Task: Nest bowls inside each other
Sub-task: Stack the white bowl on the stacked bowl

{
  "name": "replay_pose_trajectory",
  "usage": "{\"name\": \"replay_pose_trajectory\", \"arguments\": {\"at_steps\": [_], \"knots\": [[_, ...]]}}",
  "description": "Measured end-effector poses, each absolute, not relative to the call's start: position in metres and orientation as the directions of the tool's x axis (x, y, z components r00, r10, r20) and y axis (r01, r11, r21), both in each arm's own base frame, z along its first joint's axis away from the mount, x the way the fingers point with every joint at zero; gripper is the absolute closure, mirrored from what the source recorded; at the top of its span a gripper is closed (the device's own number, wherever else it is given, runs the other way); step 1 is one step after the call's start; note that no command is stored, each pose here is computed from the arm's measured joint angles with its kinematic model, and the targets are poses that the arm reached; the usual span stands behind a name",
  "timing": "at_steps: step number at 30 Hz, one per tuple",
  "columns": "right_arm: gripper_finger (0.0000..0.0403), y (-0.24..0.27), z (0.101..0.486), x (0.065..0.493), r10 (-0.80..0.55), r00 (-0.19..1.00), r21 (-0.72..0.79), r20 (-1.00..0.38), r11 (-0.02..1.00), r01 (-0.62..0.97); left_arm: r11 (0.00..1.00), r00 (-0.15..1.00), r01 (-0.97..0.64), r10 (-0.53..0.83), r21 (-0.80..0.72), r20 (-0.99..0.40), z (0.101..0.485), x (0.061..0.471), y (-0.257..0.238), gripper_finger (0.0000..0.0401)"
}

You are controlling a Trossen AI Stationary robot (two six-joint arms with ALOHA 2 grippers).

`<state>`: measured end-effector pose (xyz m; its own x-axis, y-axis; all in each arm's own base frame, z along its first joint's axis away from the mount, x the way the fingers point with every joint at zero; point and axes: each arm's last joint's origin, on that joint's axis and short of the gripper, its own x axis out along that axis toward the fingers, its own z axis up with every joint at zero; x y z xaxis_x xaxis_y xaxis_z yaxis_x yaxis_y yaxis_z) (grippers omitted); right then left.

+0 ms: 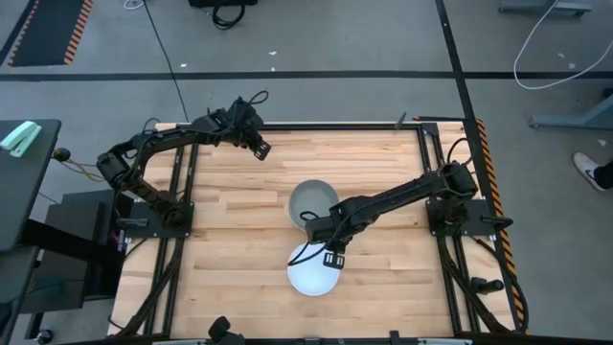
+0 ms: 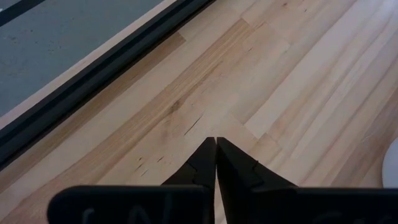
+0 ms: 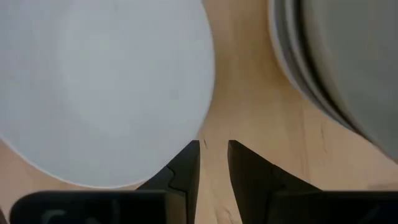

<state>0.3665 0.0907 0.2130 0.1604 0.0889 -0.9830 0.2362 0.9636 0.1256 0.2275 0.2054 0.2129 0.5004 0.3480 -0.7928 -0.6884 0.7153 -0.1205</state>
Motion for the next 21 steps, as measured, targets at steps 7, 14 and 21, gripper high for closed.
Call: {"name": "replay_pose_trajectory", "arguments": {"at_steps": [7,14,21], "knots": [[0.0311,0.099,0.216,0.365,0.099,0.179,0.141,-0.979,0.960,0.242,0.715,0.500,-0.688,0.348,-0.121,-0.793,0.213,0.228,0.205,0.0379],[0.0311,0.109,0.216,0.367,0.115,0.217,0.162,-0.969,0.964,0.213,0.715,0.500,-0.689,0.348,-0.121,-0.793,0.213,0.227,0.205,0.0372],[0.0311,0.108,0.205,0.368,0.116,0.208,0.161,-0.971,0.964,0.213,0.715,0.500,-0.689,0.347,-0.121,-0.794,0.213,0.227,0.205,0.0382]]}}
